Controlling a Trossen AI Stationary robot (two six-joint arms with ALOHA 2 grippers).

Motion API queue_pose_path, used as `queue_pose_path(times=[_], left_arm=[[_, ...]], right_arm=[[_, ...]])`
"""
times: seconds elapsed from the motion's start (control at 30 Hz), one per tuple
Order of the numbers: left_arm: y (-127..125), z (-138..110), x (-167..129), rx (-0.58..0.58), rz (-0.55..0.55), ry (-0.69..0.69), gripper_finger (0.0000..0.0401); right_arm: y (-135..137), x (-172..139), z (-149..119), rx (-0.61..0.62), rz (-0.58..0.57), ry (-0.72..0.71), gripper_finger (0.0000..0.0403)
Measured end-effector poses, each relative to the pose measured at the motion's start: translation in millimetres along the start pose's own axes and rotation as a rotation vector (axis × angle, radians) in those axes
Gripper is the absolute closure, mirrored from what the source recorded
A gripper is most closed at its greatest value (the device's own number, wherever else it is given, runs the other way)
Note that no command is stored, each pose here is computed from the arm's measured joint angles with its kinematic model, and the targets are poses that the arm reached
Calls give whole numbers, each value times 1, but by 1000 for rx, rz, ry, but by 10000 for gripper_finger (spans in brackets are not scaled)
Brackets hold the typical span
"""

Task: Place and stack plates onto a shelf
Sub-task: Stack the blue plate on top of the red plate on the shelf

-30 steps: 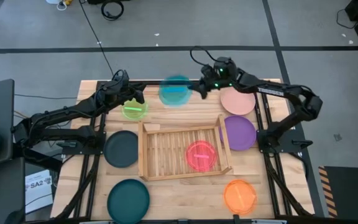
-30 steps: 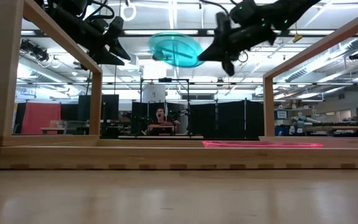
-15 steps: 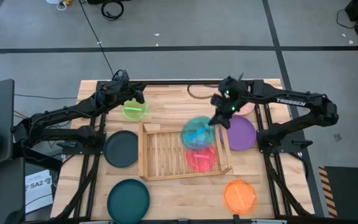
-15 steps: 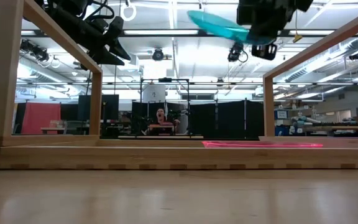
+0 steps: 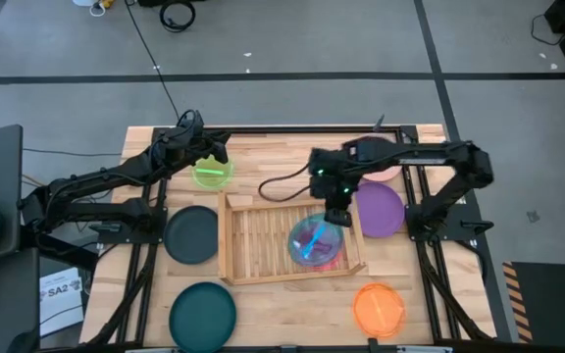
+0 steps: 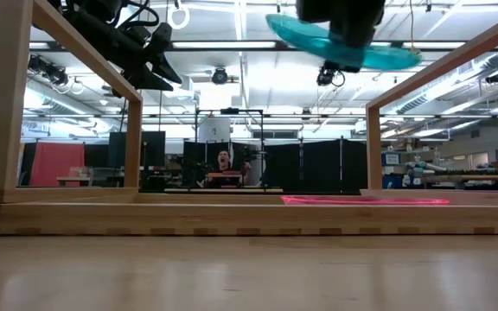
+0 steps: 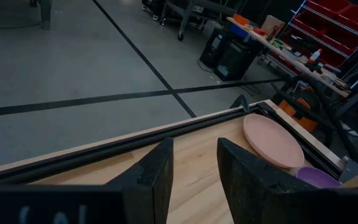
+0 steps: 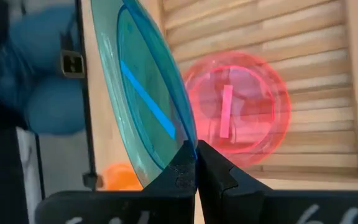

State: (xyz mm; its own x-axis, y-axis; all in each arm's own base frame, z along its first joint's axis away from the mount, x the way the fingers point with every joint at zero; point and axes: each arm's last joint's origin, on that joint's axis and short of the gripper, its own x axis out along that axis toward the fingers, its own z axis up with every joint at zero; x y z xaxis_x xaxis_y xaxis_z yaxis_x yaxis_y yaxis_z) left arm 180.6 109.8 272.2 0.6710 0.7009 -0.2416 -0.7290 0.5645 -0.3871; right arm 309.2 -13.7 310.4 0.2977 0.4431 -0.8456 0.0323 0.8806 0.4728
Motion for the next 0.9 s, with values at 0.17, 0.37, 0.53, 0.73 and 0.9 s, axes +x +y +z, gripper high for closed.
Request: queue_pose_path(times=[0.17, 0.37, 0.53, 0.73, 0.9], left_arm=[[0, 0, 0, 0, 0, 0, 271], [0, 0, 0, 0, 0, 0, 271], [0, 0, 0, 0, 0, 0, 271], [0, 0, 0, 0, 0, 2, 271], [0, 0, 0, 0, 0, 2, 271]], right_arm=[[-12, 30, 15, -56, -29, 113, 395], [-29, 62, 22, -68, -31, 231, 395], [-41, 76, 21, -66, -46, 315, 394], [-51, 84, 23, -48, -60, 333, 394], [-53, 82, 24, -60, -103, 325, 393]])
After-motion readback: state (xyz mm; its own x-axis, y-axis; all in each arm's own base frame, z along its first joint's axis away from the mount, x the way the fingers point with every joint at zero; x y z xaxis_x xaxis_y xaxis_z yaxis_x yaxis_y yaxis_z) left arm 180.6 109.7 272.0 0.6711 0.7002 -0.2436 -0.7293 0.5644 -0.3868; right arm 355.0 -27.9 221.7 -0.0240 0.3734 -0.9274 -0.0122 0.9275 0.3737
